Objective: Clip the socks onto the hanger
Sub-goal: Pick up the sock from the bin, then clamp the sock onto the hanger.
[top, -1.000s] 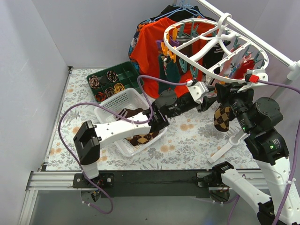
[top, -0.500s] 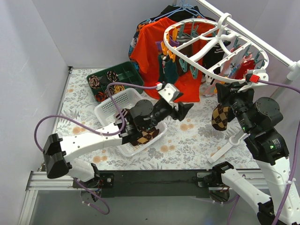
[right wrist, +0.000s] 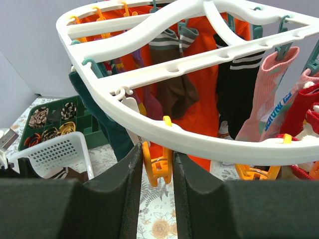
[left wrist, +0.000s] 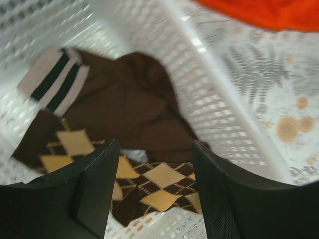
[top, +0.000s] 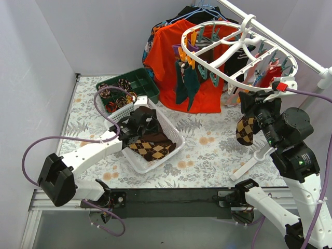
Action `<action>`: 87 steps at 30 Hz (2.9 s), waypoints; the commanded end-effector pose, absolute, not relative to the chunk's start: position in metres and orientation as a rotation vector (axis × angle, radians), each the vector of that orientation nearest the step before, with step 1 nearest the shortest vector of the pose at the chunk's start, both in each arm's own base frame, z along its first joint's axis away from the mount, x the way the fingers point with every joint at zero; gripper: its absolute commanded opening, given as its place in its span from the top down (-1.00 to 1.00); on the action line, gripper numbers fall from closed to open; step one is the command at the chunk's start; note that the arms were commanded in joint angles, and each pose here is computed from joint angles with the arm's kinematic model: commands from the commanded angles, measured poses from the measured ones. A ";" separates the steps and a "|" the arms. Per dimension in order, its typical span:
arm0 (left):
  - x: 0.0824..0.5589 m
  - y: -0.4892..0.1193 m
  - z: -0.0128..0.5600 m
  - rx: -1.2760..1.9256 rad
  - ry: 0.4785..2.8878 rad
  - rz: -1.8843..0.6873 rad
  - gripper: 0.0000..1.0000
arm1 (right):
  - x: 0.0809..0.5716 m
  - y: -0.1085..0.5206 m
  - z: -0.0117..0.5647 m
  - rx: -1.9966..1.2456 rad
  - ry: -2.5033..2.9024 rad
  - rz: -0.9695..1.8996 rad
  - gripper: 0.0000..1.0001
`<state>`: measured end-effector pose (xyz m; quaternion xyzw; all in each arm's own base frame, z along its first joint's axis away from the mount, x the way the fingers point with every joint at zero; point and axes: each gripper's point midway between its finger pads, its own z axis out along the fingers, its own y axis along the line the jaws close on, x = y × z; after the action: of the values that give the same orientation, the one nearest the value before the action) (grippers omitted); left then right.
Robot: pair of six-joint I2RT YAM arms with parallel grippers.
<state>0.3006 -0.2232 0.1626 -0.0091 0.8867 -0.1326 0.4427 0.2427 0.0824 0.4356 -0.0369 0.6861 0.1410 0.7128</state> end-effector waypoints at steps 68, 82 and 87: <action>0.258 -0.311 0.400 0.604 1.364 -0.773 1.00 | 0.234 0.081 0.455 -0.069 1.444 0.340 0.97; 0.223 -0.432 0.383 0.924 1.191 -1.022 1.00 | 0.231 0.089 0.463 -0.088 1.431 0.395 0.97; 0.223 -0.458 0.383 0.960 1.150 -1.070 1.00 | 0.230 0.092 0.462 -0.098 1.433 0.412 0.97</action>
<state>0.2337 -0.4459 0.3244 0.4109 0.5741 -0.4268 0.5652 0.2372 0.0885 0.4365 -0.0423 0.6796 0.1644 0.7137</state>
